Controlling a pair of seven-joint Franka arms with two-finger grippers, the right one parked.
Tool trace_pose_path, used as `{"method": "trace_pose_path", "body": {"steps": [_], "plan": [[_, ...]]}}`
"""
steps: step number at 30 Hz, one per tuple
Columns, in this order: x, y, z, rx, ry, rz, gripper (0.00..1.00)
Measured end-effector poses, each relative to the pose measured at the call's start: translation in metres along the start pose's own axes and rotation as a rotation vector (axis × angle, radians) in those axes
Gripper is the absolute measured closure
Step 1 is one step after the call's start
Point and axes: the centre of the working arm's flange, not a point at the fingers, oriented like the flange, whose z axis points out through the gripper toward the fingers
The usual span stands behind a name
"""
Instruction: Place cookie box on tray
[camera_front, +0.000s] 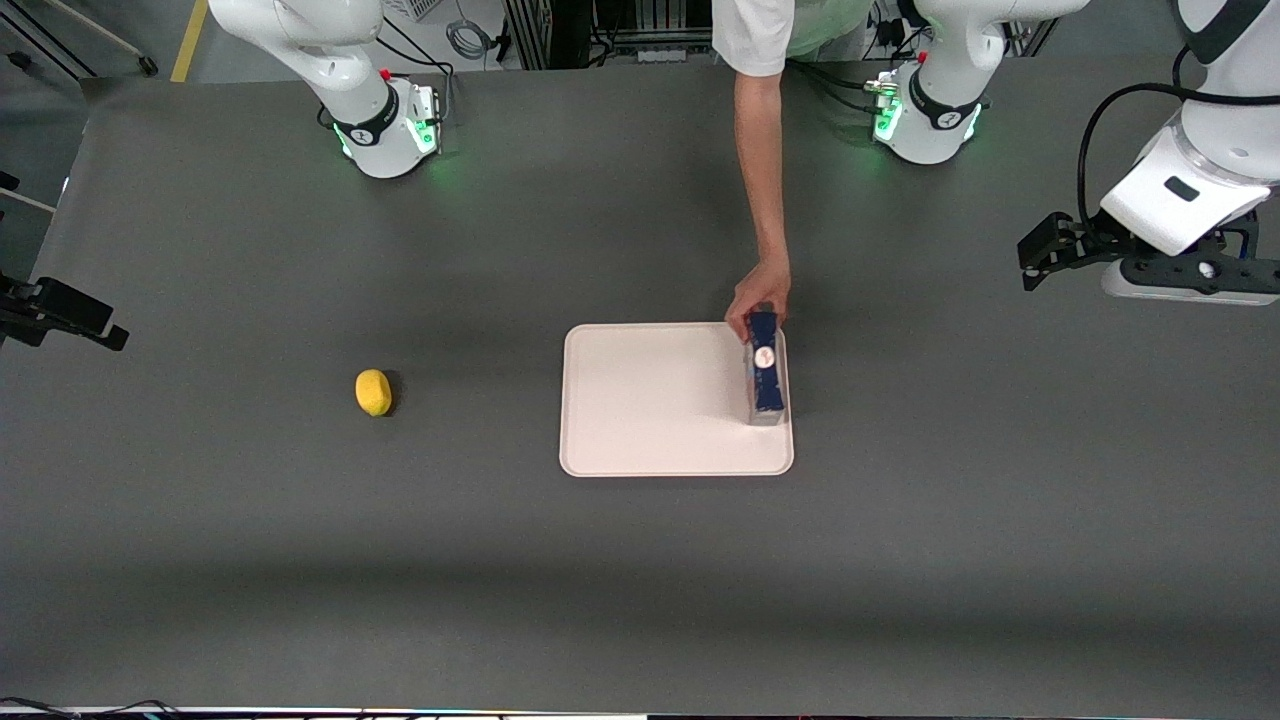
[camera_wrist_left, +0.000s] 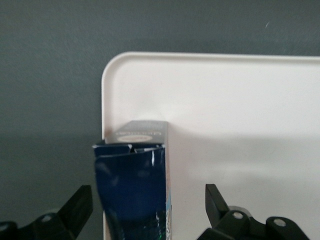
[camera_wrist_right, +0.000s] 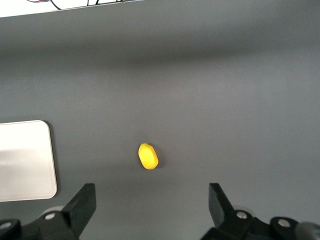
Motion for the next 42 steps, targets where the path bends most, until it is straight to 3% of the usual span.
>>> {"method": "trace_pose_path", "body": {"steps": [27,42], "plan": [[0.000,0.003,0.000,-0.027,-0.002,-0.013,0.00],[-0.001,0.033,0.002,-0.062,-0.021,-0.377,0.00]]}}
